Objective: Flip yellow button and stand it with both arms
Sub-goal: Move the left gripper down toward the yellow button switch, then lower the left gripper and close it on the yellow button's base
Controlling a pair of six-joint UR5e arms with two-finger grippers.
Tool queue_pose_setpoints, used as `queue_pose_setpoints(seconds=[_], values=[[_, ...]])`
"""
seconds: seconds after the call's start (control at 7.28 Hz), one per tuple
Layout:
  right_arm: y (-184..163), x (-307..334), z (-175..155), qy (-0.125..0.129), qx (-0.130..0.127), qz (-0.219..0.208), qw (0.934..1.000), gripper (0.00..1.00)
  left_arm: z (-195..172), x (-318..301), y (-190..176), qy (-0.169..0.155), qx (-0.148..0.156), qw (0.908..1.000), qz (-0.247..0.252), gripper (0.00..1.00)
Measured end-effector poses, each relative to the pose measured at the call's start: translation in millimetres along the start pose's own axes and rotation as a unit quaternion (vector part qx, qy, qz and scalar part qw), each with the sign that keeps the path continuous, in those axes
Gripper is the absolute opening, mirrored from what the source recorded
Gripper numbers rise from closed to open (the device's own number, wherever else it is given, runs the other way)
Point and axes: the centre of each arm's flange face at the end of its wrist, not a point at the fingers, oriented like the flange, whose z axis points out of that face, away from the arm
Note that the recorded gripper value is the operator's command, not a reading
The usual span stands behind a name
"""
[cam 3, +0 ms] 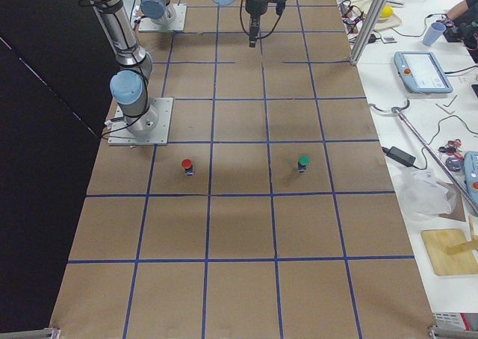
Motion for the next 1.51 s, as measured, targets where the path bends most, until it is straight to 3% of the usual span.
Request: queue_pose_setpoints(seconds=[0.27,0.55,0.96,1.24,1.51], values=[[0,0,0,0.0,0.001,0.0,1.0,1.0,1,-2,-1,-0.002,0.005,1.0,-0.001,1.0],[0,0,0,0.0,0.001,0.0,1.0,1.0,17,-28,-1,-0.005,-0.012,0.9998,0.016,1.0],[-1,0,-1,-0.001,0.003,0.0,1.0,1.0,77,-150,8,0.02,-0.055,0.9897,0.131,1.0],[-1,0,-1,0.0,0.003,0.0,1.0,1.0,127,-227,14,0.03,-0.047,0.9683,0.244,1.0],[-1,0,-1,0.0,0.003,0.0,1.0,1.0,188,-272,18,0.024,-0.032,0.932,0.36,1.0]])
